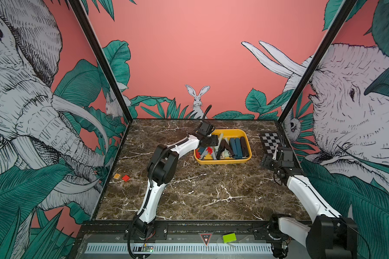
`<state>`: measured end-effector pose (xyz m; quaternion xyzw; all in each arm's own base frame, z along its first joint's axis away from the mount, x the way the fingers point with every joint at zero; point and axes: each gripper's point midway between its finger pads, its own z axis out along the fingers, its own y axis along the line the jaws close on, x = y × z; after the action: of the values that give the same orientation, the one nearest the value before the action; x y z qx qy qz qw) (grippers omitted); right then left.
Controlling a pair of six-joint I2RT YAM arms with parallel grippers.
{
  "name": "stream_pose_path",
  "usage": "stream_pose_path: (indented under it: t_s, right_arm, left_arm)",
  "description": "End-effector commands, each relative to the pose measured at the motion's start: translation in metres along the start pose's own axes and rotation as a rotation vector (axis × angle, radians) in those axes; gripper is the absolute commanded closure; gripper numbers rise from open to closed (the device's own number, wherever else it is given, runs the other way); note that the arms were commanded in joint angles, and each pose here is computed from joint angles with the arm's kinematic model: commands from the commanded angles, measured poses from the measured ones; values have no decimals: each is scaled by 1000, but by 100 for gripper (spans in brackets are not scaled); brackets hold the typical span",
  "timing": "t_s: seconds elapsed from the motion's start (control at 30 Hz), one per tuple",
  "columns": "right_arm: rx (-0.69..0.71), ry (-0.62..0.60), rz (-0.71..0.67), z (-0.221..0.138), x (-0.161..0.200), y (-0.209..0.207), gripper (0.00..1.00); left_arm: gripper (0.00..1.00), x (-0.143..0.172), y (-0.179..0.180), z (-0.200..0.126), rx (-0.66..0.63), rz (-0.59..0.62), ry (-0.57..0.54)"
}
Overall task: Put the pruning pliers into the storage box
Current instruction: Place the pruning pliers in the storage box, then reset both arms
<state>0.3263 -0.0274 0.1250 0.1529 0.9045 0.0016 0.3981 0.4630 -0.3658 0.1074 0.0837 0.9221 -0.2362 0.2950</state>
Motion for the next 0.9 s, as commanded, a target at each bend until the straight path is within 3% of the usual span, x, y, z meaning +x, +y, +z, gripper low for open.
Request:
stream_pose_path:
  t_s: [0.0,0.17,0.33,0.5,0.63,0.7,0.87]
  right_arm:
    - [46,-122,-69,3,-17,-9,14]
    - [73,-249,-191,7,-25,-13,14]
    - [53,-298,-219,22,-21,-10,13]
    - [15,-385,-233,36,-21,-3,10]
    - [-13,-388,-216,48,-32,4,4]
    - [-44,-408,-217,56,-30,9,1]
    - [-78,-398,-235,67,-20,15,2]
  left_arm:
    - [18,-54,-26,-71,20,105,-211]
    - [2,-60,-16,-116,-68,222,-324]
    - [1,-53,6,-162,-153,323,-473]
    - [1,-25,73,-202,-470,407,-566]
    - [1,-2,133,-233,-770,476,-530]
    - [1,11,169,-249,-885,452,-497]
    - [1,54,247,-272,-1025,338,-503]
